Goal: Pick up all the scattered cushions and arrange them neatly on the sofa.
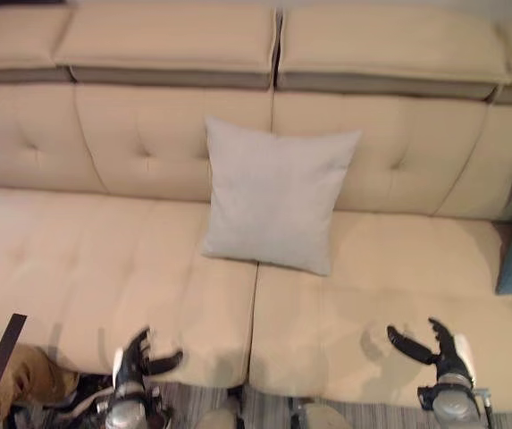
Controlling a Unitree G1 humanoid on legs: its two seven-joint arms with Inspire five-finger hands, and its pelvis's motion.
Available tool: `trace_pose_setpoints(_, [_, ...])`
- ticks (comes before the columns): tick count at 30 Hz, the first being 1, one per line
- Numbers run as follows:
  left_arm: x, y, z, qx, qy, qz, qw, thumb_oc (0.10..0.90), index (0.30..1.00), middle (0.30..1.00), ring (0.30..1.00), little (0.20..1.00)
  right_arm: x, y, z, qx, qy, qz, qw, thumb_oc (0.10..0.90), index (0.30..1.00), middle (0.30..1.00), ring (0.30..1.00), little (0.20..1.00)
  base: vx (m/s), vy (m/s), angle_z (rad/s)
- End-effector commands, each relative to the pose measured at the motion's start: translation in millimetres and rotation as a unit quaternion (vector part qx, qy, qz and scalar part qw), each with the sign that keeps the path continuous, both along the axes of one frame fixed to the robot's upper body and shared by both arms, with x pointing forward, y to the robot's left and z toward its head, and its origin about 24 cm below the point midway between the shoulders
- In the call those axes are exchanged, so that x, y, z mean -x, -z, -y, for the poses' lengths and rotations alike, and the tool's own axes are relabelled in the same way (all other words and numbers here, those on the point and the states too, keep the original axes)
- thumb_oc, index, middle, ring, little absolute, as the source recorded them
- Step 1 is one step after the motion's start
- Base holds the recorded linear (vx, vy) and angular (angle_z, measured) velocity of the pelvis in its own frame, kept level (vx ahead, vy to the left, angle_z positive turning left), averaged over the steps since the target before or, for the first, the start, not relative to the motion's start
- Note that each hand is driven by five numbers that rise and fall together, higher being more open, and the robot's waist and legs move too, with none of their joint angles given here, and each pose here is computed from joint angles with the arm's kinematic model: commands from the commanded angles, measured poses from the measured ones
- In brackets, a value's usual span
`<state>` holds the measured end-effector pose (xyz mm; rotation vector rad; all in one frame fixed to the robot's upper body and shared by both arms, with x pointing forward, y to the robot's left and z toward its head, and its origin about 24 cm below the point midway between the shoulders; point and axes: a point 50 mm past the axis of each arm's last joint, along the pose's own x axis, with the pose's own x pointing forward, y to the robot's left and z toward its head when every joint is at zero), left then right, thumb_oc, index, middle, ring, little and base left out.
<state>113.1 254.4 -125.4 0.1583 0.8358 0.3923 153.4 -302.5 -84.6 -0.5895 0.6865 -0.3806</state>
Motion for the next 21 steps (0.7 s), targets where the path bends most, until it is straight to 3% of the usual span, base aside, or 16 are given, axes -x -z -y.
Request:
trace_pose_setpoints(1, [-36,-21,-14,-0.046,0.047,0.058,0.996,0.8,0.9,0.9,0.9,0.9,-25,-22,7,0.027,-0.024,0.063,0.997,0.8,0.9,0.9,0.9,0.9,-0.08,-0.065,0.2])
trace_pose_setpoints(12, [-3,17,12,-0.011,0.054,-0.061,0.997,0.8,0.9,0.9,0.9,0.9,-6,20,-13,-0.028,-0.003,-0.04,0.999,0.8,0.9,0.9,0.9,0.9,-0.16,0.011,0.14])
trace_pose_setpoints(21, [-19,16,25,-0.02,0.098,-0.057,0.993,0.8,0.9,0.9,0.9,0.9,-6,31,-23,-0.035,-0.008,-0.077,0.996,0.8,0.9,0.9,0.9,0.9,-0.12,0.127,0.08])
